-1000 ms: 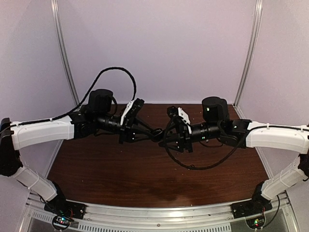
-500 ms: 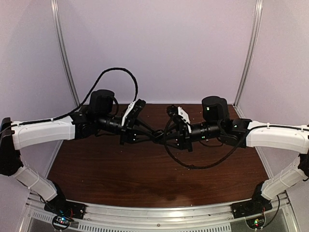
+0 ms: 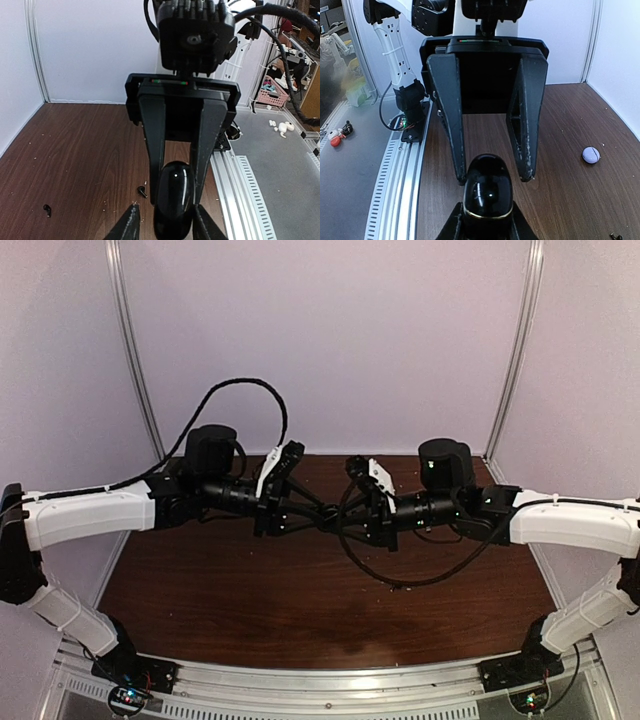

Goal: Insert the wireless bluetooth earbuds into the charging case

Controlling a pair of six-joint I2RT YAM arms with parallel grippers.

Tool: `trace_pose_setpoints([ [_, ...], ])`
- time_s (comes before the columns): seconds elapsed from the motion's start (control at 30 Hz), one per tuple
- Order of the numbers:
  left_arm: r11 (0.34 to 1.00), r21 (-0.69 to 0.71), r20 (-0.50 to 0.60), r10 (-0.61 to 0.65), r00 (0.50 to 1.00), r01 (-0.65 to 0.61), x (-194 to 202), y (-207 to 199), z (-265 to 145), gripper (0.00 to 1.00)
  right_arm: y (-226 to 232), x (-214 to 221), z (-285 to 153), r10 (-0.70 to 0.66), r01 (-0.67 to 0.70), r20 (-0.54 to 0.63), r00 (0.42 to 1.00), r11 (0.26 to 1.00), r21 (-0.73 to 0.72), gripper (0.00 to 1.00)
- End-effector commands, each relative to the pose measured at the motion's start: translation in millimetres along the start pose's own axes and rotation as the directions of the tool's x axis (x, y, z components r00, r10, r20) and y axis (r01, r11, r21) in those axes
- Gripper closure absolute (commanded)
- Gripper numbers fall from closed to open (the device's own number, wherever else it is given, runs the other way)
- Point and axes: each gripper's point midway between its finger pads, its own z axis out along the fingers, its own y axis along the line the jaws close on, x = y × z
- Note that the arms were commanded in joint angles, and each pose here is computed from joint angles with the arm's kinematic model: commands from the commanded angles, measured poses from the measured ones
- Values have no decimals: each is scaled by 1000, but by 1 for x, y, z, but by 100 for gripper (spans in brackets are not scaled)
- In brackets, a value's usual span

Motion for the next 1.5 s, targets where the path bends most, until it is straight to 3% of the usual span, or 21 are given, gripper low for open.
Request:
trace_pose_setpoints([
  [0.0, 990, -139, 41, 20, 999, -15, -21, 24, -5, 63, 13, -18, -6, -45, 47, 52, 998, 998, -32, 90],
  [0.6, 983, -179, 129, -24, 991, 48, -35, 40, -24, 66, 16, -12, -14, -97, 97, 38, 995, 995, -2, 92],
  [0.93, 955, -294, 191, 24, 981, 34, -40, 56, -49, 57, -2, -15, -28, -46, 38, 97, 994, 996, 80, 94],
  [1.1, 974, -201, 162, 142, 976, -108, -42, 24, -29, 44, -9, -11, -26, -6, -2, 95, 995, 997, 80, 95],
  [1.3, 985, -81, 110, 161, 981, -152, -30, 3, 0, 42, -11, -9, -23, 0, -8, 92, 996, 996, 84, 97],
  [1.47, 985, -83, 91, 156, 984, -148, -29, 5, 8, 42, -10, -9, -22, -8, 2, 90, 996, 997, 75, 97],
])
